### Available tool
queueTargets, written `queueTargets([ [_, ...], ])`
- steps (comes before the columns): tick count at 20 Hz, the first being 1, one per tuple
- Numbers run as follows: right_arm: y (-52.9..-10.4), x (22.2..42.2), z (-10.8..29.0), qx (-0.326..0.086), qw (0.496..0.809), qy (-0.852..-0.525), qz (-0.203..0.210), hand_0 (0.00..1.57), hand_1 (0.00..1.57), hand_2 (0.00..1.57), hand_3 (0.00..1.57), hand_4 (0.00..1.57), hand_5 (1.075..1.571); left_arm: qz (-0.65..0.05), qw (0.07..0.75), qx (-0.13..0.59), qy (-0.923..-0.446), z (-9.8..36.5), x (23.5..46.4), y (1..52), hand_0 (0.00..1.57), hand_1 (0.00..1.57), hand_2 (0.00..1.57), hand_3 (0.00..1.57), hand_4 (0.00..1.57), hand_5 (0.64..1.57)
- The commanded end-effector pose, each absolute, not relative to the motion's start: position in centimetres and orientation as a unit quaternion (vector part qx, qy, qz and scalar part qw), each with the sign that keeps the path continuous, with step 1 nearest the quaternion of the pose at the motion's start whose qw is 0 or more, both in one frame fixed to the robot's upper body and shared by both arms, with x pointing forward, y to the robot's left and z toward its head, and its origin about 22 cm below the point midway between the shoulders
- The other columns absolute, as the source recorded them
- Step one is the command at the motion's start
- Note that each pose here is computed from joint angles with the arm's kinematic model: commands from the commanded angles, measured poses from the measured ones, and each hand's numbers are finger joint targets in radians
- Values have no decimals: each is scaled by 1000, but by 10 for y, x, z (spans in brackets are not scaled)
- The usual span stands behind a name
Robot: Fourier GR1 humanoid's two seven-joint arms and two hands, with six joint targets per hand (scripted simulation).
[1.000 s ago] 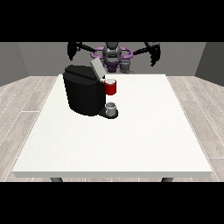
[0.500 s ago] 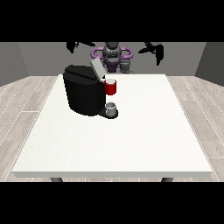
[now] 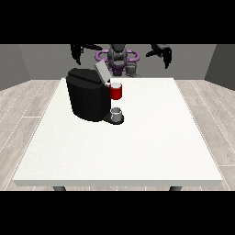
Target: Insert the coffee pod into the coffee machine and close the lid
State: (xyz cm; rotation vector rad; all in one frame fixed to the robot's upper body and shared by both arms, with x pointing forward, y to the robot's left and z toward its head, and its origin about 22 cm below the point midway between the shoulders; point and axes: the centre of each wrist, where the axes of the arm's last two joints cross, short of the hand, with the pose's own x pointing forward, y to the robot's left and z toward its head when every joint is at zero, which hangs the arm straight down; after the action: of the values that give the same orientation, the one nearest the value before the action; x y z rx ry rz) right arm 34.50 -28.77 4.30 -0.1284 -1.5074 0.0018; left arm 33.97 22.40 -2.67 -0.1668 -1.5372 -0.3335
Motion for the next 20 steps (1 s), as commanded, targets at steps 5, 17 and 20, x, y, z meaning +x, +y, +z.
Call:
queueTargets([
  [5, -254, 362, 47, -25, 740, -672, 16, 0, 0, 0, 0, 56, 1571, -129, 685, -46, -715, 2, 330, 254, 0, 0, 0, 0, 265, 1571],
  [17, -204, 383, 60, -12, 704, -707, 66, 0, 0, 0, 0, 0, 1571, -117, 659, -26, -742, 5, 305, 251, 0, 0, 0, 0, 381, 1571],
  [20, -224, 394, 72, -9, 700, -711, 67, 0, 0, 0, 0, 73, 1571, -120, 654, -29, -747, 24, 303, 255, 0, 0, 0, 0, 336, 1571],
])
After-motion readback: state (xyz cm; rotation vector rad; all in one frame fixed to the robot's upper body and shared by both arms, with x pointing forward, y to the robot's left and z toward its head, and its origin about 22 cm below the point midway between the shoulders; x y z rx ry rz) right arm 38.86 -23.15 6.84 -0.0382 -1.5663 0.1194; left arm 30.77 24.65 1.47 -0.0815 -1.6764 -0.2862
